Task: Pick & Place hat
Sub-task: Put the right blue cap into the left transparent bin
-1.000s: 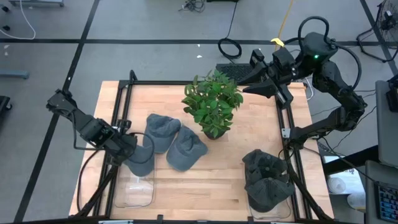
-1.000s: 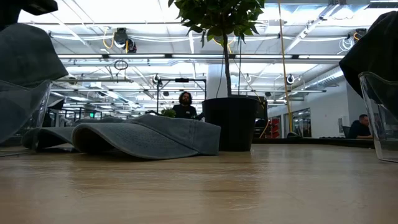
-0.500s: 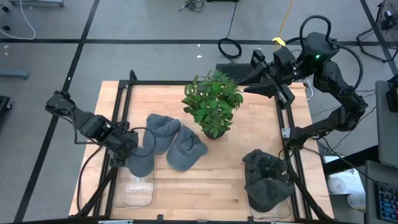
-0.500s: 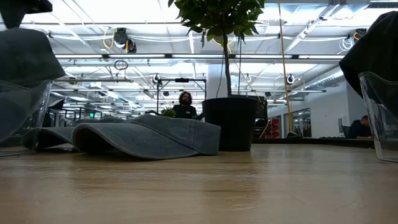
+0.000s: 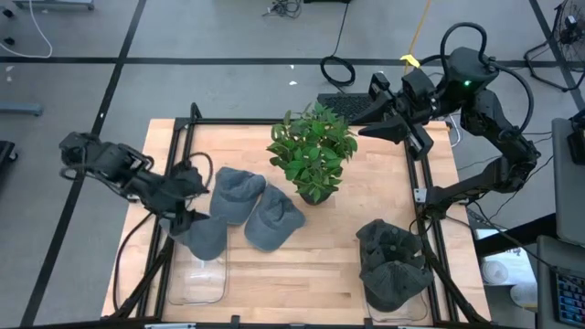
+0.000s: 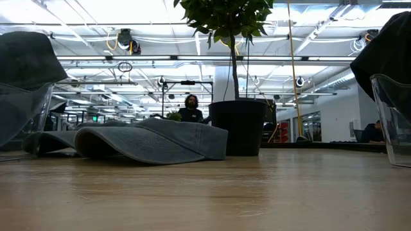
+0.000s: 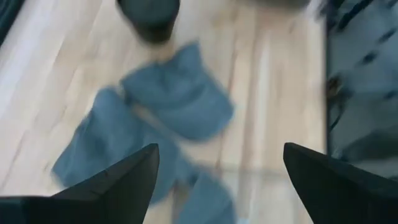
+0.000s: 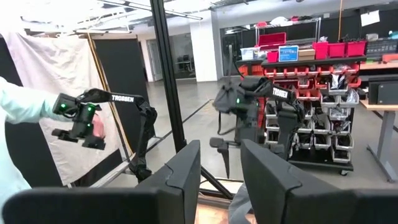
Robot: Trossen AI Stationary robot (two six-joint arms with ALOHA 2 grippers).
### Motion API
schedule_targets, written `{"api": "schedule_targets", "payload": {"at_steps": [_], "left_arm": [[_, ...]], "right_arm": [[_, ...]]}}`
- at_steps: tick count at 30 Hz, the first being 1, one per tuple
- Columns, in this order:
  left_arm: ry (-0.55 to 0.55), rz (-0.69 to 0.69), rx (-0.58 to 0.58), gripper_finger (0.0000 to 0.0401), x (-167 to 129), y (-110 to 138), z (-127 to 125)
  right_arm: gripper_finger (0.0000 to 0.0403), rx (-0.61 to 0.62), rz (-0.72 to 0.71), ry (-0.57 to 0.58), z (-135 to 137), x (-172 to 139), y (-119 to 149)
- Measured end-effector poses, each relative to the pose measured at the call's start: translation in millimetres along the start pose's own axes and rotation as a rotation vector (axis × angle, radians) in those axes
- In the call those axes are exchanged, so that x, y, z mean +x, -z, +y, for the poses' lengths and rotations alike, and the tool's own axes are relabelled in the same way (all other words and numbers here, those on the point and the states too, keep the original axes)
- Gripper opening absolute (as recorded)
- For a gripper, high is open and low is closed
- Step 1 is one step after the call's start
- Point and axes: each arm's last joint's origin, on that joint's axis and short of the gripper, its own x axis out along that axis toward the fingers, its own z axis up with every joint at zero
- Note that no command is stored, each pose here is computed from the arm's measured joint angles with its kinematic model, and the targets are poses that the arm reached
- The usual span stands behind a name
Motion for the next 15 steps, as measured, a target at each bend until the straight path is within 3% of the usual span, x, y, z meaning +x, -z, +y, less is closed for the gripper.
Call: {"api": "schedule_targets", "payload": {"at_steps": [8,11,15], "left_arm": [[0.218,-0.298,-0.093,0.0353,-9.5,-32.8,-16.0],[0.297,-0.413,-0.116,0.0353,-15.3,-43.9,-21.8],[0.359,-0.551,-0.062,0.0353,-23.2,-55.0,-27.2]], "right_arm": [[0.0116,0.119,0.002,-0.017,2.9,2.0,0.4],[0.0147,0.115,0.008,-0.061,10.8,6.9,1.5],[0.0209,0.093,-0.017,-0.100,21.6,13.0,0.0]]}}
